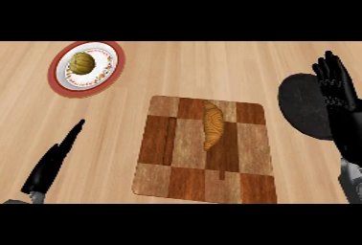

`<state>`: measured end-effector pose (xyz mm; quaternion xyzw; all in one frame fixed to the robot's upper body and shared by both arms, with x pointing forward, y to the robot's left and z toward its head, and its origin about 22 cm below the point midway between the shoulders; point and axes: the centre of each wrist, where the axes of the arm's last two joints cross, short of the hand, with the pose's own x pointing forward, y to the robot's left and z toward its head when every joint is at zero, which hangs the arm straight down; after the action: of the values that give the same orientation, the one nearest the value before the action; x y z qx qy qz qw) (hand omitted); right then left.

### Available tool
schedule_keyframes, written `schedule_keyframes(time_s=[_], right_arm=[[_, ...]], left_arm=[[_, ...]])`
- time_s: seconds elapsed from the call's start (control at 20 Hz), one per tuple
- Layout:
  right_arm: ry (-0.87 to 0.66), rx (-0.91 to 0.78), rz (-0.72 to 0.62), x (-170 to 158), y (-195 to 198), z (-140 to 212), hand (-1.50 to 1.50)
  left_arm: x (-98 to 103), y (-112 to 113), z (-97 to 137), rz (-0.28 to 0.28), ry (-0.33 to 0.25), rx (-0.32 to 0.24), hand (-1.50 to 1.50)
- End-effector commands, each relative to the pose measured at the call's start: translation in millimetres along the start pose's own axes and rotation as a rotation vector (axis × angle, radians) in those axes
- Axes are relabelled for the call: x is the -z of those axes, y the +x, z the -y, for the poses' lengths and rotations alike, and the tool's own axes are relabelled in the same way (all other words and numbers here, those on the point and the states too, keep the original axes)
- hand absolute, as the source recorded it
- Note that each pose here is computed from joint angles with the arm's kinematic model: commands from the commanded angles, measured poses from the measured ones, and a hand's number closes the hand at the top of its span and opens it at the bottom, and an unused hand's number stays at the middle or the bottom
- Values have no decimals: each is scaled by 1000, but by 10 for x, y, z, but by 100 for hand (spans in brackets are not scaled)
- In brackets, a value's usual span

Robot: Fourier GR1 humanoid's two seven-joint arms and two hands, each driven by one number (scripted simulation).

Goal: Pick the croissant from the cutting board and place it in the pan

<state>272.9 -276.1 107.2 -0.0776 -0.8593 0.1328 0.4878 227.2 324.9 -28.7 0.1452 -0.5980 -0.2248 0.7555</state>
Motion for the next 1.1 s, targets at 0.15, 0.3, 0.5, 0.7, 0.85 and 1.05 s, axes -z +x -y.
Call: schedule_keyframes(time_s=[0.15,0.3,0.5,0.7,0.85,1.05], right_arm=[[413,-241,-61,278,11,-453,150],[514,-702,117,536,278,-34,150],[480,-663,147,772,154,-882,-150],[633,-701,217,968,243,-1499,-150],[829,-959,58,892,175,-1601,-150],[987,-1301,-69,889,232,-1913,-150]], left_arm=[[-22,447,270,144,-97,-264,0],[-103,392,384,114,-123,-311,0],[138,914,752,169,-235,-546,0],[194,899,777,111,-201,-593,0],[166,966,758,102,-200,-591,0],[269,965,730,93,-189,-576,0]])
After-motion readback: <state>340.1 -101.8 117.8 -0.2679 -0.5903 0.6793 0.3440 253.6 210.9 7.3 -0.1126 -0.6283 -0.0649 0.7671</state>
